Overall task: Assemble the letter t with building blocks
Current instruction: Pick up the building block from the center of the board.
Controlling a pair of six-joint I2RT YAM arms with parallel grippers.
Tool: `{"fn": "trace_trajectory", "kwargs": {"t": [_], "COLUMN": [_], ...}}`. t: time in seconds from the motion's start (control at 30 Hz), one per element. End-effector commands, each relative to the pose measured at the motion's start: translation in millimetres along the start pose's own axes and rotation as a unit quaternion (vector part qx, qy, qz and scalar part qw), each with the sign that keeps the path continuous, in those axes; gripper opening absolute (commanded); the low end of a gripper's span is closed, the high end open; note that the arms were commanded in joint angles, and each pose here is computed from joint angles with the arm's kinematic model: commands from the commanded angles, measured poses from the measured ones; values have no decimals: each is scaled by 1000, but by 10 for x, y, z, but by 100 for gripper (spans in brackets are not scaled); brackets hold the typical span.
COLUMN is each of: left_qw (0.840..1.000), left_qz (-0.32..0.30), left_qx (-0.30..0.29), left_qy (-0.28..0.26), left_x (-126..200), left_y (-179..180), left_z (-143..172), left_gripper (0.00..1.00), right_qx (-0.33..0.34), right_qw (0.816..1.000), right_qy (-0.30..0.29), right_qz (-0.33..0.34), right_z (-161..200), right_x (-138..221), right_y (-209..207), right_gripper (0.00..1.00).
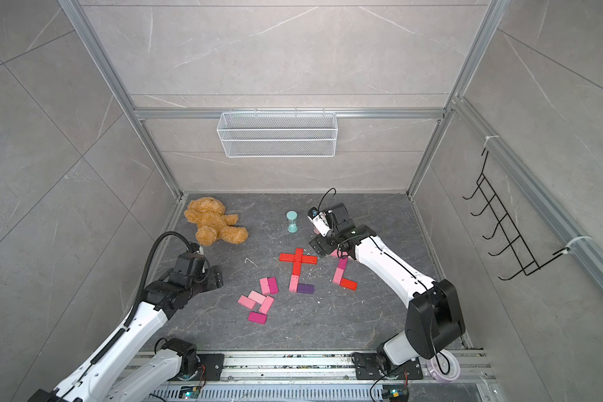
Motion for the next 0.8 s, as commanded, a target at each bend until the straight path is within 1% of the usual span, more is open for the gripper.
{"fn": "trace_trajectory", "kwargs": {"t": [0.0, 0.3, 0.43, 0.6, 0.77], "left_qw": [1000, 999, 998, 996, 995], "left_qz": [25, 42, 46, 43, 47], "left_qx": [13, -13, -35, -55, -57], "left_qy": [-6, 23, 38, 56, 69], "left_x": [-30, -253, -364, -476, -546], "left_y": [-177, -591, -835, -1097, -1254], "left_z": [-40, 98, 175, 248, 330], "left_gripper": [81, 80, 80, 79, 78], "right_qx": [-32, -76, -84, -99, -159], "right_qw": [998, 989, 985, 983, 973], "right_qy": [-32, -82, -89, -104, -126], "right_qz": [30, 100, 120, 117, 109], "right_z": [-9, 81, 102, 118, 174], "right_x": [124, 350, 418, 461, 525], "right_y": [-38, -113, -142, -130, -175], "right_gripper": [97, 97, 97, 97, 98]}}
Point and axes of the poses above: each gripper's point midway between its finger pads, its own x axis back along the fingers, its own y axis along the line the jaws close on, z = x × y, the point moved 8 cm from there along x, back along the fingers, and after that the axes turned 6 degrees about x, right-handed, at the moved point
